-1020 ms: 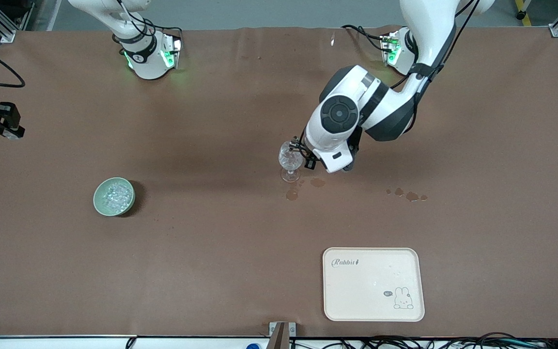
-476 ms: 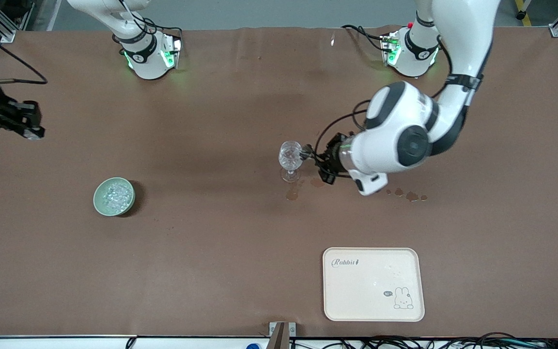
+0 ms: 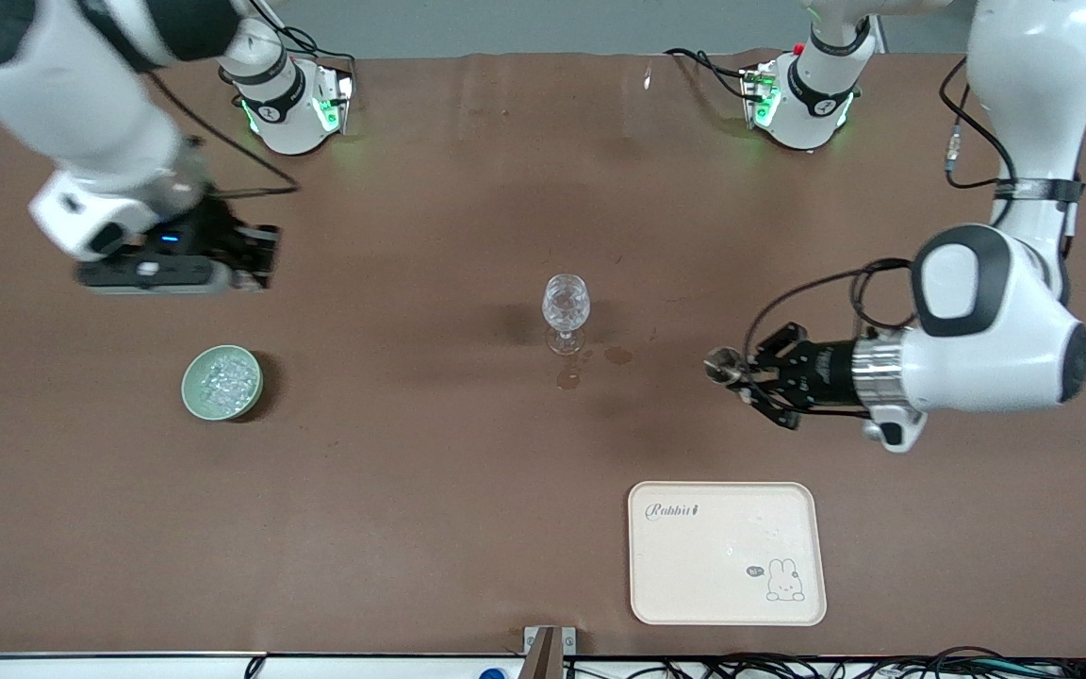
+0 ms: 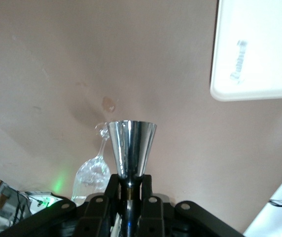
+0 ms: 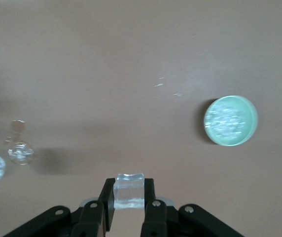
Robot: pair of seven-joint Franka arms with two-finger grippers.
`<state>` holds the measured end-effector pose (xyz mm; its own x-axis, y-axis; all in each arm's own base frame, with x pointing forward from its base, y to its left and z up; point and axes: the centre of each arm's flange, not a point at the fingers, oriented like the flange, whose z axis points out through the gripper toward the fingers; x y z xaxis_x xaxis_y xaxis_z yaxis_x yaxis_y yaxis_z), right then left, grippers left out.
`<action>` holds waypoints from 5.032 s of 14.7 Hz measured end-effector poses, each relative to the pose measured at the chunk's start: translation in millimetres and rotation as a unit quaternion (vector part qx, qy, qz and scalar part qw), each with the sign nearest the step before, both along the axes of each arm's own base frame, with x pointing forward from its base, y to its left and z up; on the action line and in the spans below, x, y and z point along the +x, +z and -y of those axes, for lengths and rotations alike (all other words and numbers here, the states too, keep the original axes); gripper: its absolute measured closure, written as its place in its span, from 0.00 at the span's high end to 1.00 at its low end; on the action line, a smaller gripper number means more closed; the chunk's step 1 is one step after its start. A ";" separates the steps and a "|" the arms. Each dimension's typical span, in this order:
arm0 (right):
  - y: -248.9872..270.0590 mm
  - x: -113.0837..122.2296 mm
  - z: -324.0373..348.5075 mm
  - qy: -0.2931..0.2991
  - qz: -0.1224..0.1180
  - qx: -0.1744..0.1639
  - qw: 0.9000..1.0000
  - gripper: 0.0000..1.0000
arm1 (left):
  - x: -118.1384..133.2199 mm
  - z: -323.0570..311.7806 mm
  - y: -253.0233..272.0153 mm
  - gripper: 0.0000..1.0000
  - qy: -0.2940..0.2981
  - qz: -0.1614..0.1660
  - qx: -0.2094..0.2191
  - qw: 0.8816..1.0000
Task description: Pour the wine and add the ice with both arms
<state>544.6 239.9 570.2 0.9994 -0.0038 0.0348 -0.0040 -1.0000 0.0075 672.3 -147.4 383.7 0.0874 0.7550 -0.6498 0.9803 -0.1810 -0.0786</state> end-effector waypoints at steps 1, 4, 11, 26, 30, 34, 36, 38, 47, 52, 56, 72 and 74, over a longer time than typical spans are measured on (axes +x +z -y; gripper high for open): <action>-10.7 -4.6 -28.1 0.000 0.002 0.002 1.000 0.27 | 6.1 -17.3 -10.8 0.21 0.007 0.001 -0.018 1.000; -37.3 -24.7 -101.4 -0.001 0.005 0.009 1.000 0.27 | 28.7 -70.6 -44.8 0.21 0.048 0.009 -0.092 0.995; -93.8 -49.7 -197.3 0.007 -0.012 0.038 0.999 0.27 | 66.4 -159.9 -124.5 0.21 0.181 0.068 -0.174 0.966; -150.9 -55.5 -299.6 0.017 0.020 0.080 0.996 0.27 | 88.5 -121.1 -244.3 0.21 0.328 0.058 -0.228 0.915; -156.0 -64.6 -302.6 0.023 0.004 0.064 0.998 0.27 | 85.1 -103.7 -256.2 0.21 0.316 0.067 -0.236 0.916; -159.1 -66.2 -302.4 0.024 -0.001 0.058 0.998 0.27 | 83.6 -100.8 -261.2 0.21 0.302 0.083 -0.234 0.920; -159.4 -66.1 -302.4 0.024 -0.001 0.057 0.998 0.33 | 82.7 -98.9 -263.7 0.21 0.296 0.089 -0.233 0.922; -159.4 -64.5 -300.9 0.023 0.001 0.055 0.998 0.52 | 82.3 -96.7 -264.7 0.21 0.293 0.092 -0.233 0.923; -108.3 -26.8 -242.3 -0.015 0.016 0.022 1.000 1.00 | 87.0 -98.7 -257.7 0.66 0.291 0.100 -0.234 0.922; -52.8 28.9 -135.5 -0.090 0.036 0.009 0.995 1.00 | 98.2 -113.4 -217.6 1.00 0.205 0.155 -0.162 0.953; -28.1 58.1 -25.3 -0.105 0.033 -0.001 0.994 1.00 | 103.7 -126.6 -151.1 1.00 0.083 0.195 -0.038 0.977; 110.2 -26.1 240.2 -0.052 0.039 -0.010 0.998 1.00 | 2.9 -88.0 190.7 1.00 -0.470 0.291 0.257 0.793; 123.7 -30.0 255.1 -0.047 0.039 -0.011 0.998 1.00 | -11.9 -88.6 210.0 1.00 -0.498 0.287 0.253 0.778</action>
